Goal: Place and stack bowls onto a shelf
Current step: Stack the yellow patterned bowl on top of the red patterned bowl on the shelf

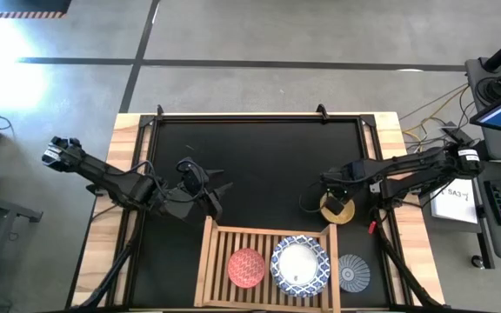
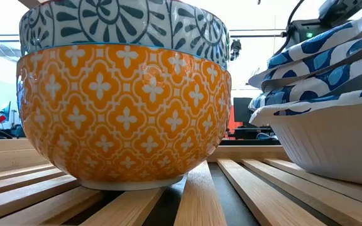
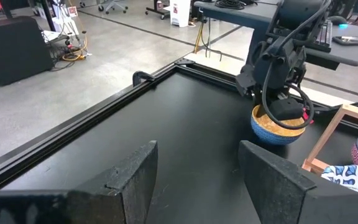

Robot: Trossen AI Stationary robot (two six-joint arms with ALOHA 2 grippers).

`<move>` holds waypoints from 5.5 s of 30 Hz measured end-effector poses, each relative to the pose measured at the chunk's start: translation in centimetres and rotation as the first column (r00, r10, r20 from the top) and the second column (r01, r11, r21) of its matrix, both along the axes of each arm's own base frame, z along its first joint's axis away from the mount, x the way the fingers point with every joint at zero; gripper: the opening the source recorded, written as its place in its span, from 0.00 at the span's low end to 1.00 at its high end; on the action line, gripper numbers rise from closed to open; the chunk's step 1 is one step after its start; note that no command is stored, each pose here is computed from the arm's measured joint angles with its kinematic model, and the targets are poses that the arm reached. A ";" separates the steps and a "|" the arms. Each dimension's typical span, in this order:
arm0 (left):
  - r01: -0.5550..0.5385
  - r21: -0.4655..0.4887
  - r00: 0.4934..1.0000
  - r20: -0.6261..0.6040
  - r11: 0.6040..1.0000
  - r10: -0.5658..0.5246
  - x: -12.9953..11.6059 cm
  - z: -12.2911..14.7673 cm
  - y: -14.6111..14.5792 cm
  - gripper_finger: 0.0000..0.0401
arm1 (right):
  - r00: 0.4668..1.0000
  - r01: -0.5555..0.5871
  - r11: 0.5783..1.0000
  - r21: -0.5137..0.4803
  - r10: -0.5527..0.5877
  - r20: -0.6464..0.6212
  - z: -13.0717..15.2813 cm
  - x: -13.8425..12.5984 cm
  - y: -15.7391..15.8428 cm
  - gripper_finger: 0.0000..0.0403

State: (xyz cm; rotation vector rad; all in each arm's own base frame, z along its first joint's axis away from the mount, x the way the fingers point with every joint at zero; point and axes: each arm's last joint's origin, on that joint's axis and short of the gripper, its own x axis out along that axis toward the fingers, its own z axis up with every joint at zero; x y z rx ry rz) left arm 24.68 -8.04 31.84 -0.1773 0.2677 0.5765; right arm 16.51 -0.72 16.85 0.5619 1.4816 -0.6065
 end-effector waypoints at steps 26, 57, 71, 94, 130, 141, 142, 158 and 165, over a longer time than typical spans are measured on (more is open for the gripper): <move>-0.007 0.016 0.999 -0.039 1.000 0.008 1.0 -1.1 -0.3 0.52 | 0.898 0.121 0.876 -0.466 0.104 0.428 9.4 6.3 -1.5 0.03; -0.441 0.511 0.856 -0.008 0.738 0.517 3.1 -4.6 -0.3 0.52 | 0.801 0.056 0.487 -0.871 0.499 0.331 14.3 22.4 -1.7 0.03; -0.504 0.456 0.834 0.038 0.734 0.550 3.9 -4.9 0.6 0.52 | 0.732 0.087 0.376 -0.923 0.605 0.315 15.6 23.6 0.3 0.03; -0.616 0.336 0.780 0.135 0.712 0.611 4.5 -4.2 2.4 0.18 | 0.683 0.183 0.458 -0.870 0.577 0.448 15.7 23.9 0.9 0.04; -0.243 0.003 0.970 -0.005 0.970 0.243 5.9 -5.1 2.5 0.03 | 0.510 -0.222 0.815 -0.535 0.565 0.649 18.9 17.2 2.0 0.56; 0.054 -0.247 0.996 -0.059 0.967 -0.071 6.4 -5.6 1.7 0.03 | 0.543 -0.272 0.867 -0.417 0.496 0.678 21.3 12.3 1.9 0.56; 0.090 -0.284 0.992 -0.059 0.955 -0.111 6.4 -5.7 1.5 0.03 | 0.564 -0.270 0.877 -0.398 0.479 0.673 21.3 11.9 1.9 0.56; 0.265 -0.711 0.898 -0.065 0.652 -0.435 7.3 -7.4 -5.5 0.03 | 0.786 -0.335 0.936 -0.110 0.342 0.515 18.4 10.3 4.7 0.56; 0.133 -0.670 0.810 -0.351 0.730 -0.469 8.8 -6.1 -7.9 0.04 | 0.776 -0.380 0.920 -0.099 0.375 0.507 18.0 10.3 6.6 0.56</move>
